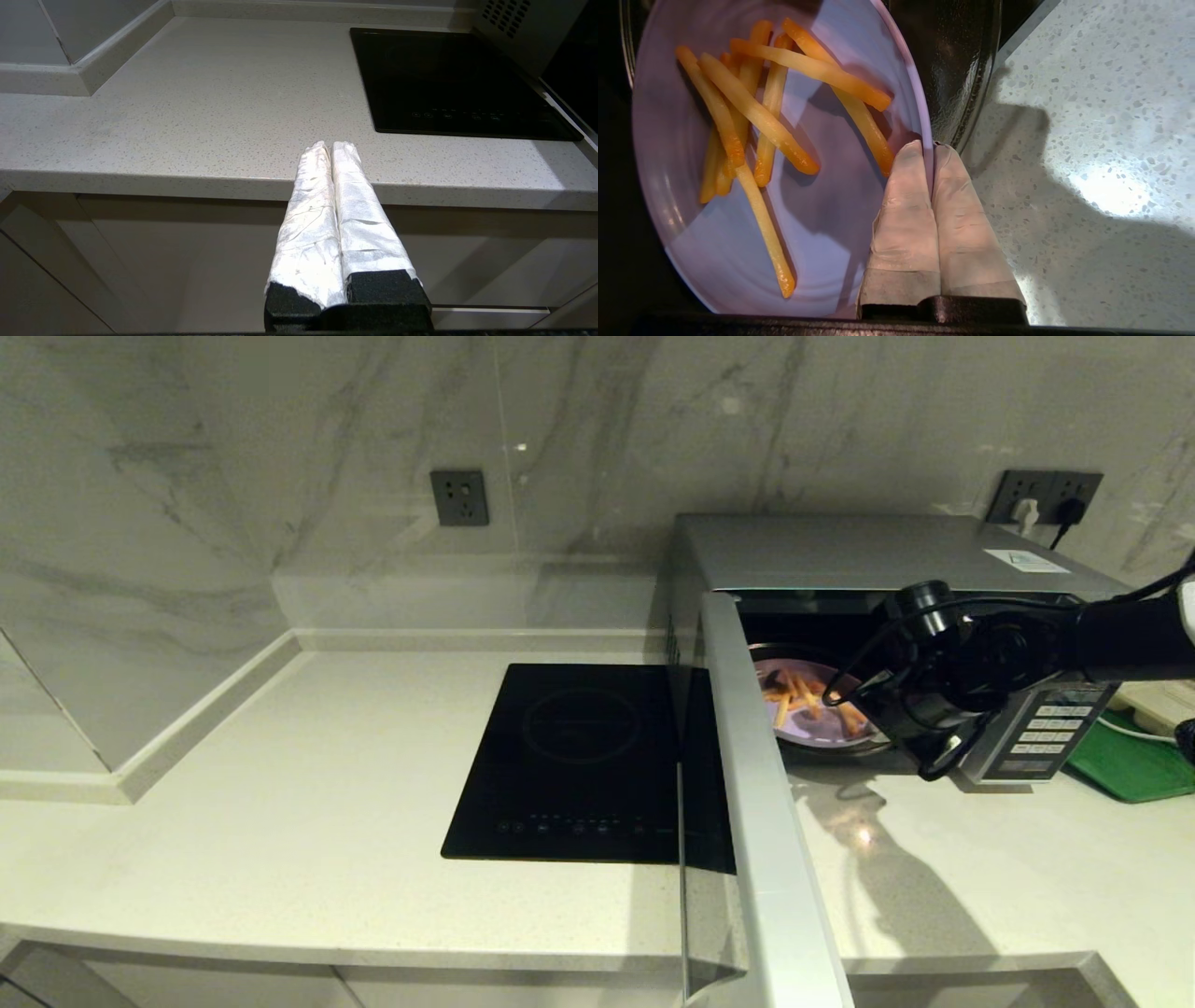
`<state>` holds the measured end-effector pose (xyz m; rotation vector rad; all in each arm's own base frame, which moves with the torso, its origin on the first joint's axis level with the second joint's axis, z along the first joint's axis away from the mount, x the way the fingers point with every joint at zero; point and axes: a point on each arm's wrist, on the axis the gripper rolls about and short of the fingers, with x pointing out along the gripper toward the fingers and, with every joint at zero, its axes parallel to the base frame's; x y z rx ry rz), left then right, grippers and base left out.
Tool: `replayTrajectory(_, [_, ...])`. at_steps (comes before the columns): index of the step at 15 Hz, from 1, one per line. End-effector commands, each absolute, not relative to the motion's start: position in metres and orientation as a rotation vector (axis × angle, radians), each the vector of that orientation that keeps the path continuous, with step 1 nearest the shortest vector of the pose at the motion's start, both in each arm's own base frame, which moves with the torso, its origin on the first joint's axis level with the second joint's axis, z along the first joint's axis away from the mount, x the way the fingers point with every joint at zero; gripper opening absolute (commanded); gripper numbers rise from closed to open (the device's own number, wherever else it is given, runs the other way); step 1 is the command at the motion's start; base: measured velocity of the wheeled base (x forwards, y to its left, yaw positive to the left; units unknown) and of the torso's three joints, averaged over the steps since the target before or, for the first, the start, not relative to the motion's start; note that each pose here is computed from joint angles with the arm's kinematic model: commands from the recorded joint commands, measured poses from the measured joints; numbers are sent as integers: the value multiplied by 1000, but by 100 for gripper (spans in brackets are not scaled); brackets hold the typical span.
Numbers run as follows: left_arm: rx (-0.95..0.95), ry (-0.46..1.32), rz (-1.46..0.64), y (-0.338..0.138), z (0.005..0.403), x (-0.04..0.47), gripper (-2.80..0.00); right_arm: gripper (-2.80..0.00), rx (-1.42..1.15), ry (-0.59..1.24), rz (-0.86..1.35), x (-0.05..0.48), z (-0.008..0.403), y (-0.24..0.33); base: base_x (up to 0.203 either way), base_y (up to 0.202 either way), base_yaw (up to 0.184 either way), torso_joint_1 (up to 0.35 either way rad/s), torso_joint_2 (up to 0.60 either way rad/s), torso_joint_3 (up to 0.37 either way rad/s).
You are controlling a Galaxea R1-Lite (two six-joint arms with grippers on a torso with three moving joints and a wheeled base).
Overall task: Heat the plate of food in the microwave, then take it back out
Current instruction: Take the plate out of the microwave
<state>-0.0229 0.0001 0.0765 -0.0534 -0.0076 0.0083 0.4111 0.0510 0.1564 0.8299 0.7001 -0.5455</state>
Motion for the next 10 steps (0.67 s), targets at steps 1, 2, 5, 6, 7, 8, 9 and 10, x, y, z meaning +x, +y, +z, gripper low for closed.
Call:
replayTrajectory(1, [-55,-8,9,0,77,-23,-280,-280,838,688,-538,402,167,50,0,0,0,0,0,0])
replayTrajectory(2, [-54,-6,9,0,77,-23,-280,-280,834,693,-534,397,169,49,0,0,0,0,0,0])
replayTrajectory(5, [-55,-8,9,0,77,-23,-280,-280,835,688,-523,376,183,47,0,0,0,0,0,0])
replayTrajectory(6, [-55,-8,9,0,77,-23,-280,-280,834,687,-518,365,188,45,0,0,0,0,0,0])
replayTrajectory(7, [-55,-8,9,0,77,-23,-280,-280,834,686,-511,354,193,44,0,0,0,0,0,0])
replayTrajectory(8, [-54,-8,9,0,77,-23,-280,-280,832,686,-503,341,199,42,0,0,0,0,0,0])
replayTrajectory(9, [-54,-8,9,0,77,-23,-280,-280,829,688,-498,327,203,40,0,0,0,0,0,0])
replayTrajectory(10, [-54,-8,9,0,77,-23,-280,-280,824,690,-497,313,206,38,0,0,0,0,0,0])
